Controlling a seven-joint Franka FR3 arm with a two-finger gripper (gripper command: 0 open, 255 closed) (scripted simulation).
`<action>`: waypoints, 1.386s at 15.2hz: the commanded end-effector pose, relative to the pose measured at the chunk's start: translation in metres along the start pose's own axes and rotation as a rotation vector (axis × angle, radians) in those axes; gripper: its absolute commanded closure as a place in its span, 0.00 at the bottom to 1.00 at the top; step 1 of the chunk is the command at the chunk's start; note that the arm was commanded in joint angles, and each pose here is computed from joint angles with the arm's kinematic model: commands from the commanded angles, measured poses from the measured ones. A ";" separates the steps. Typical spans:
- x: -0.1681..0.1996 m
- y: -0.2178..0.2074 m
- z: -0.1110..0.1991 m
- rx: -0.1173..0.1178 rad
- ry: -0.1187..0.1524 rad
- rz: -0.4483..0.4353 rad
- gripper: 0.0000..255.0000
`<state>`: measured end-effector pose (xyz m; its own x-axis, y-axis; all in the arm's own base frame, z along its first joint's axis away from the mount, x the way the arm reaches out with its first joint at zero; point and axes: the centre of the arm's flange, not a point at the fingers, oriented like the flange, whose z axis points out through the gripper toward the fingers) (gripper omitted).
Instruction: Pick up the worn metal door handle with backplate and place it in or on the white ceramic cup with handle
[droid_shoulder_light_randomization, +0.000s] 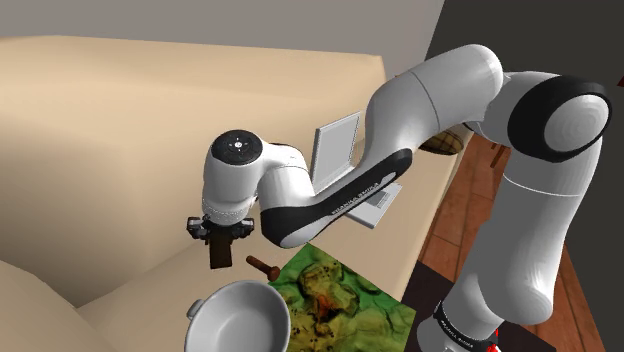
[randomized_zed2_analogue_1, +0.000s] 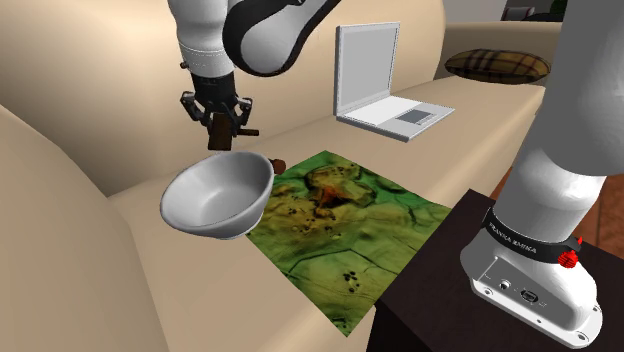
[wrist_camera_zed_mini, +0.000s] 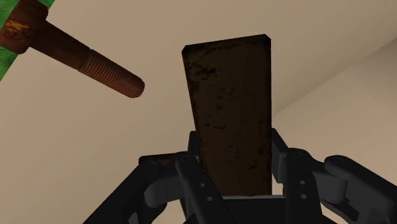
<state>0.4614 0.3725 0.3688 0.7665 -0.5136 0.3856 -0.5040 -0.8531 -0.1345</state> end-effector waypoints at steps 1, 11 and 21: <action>0.004 -0.003 -0.009 0.000 0.000 0.000 1.00; 0.025 -0.010 -0.057 0.000 0.000 0.000 1.00; 0.045 -0.017 -0.104 0.000 0.000 0.000 1.00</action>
<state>0.4630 0.3733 0.4781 0.7664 -0.5137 0.3856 -0.5042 -0.8531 -0.1344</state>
